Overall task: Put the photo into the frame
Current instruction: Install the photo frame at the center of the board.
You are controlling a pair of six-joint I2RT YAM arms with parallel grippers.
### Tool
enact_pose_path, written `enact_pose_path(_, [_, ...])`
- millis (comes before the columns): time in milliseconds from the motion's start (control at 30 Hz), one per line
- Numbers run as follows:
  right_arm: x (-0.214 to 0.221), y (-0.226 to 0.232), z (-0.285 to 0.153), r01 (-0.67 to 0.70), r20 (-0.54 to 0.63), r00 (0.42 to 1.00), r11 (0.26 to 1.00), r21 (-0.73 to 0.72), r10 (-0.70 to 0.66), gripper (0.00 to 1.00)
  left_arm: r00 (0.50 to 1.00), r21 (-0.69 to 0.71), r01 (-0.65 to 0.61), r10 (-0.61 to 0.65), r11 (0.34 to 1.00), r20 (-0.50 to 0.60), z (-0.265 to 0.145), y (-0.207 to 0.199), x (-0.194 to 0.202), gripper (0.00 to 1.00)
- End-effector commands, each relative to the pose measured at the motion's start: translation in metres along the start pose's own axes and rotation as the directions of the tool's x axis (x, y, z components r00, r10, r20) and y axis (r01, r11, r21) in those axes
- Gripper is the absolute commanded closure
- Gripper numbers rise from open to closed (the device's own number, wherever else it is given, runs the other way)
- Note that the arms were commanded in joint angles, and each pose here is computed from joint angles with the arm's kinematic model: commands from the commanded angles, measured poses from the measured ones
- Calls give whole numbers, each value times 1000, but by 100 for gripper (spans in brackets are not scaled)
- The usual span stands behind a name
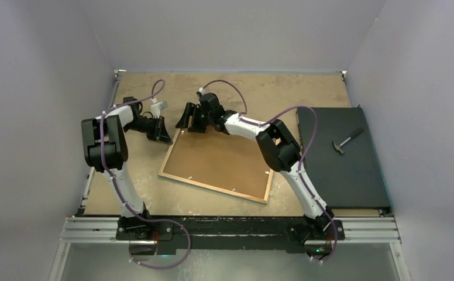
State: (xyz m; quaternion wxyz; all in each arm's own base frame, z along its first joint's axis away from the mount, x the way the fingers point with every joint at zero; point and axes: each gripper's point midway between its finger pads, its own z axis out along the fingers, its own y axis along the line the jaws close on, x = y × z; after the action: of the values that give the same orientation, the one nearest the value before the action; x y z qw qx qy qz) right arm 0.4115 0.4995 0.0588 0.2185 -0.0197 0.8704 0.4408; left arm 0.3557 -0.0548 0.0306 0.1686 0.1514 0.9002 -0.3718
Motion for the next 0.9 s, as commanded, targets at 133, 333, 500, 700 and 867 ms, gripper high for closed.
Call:
enact_pose_path(133, [8,-25,7,0,-21,1000,998,68,1,35,998,-45,-50,49,998,-39,5,8,10,95])
enact_pose_path(333, [22,-20,14,-19,-58,998,999,35,22,40,998,-44,-49,47,998,-38,5,8,9,95])
enact_pose_path(500, [28,-17,18,-32,-80,996,999,12,32,40,998,-44,-50,48,998,-39,5,8,9,95])
enact_pose_path(700, [34,-8,22,-32,-102,994,999,-16,31,40,998,-42,-47,46,998,-36,5,7,7,95])
enact_pose_path(867, [37,-5,23,-39,-116,993,999,-25,36,40,998,-42,-44,42,998,-36,6,8,8,95])
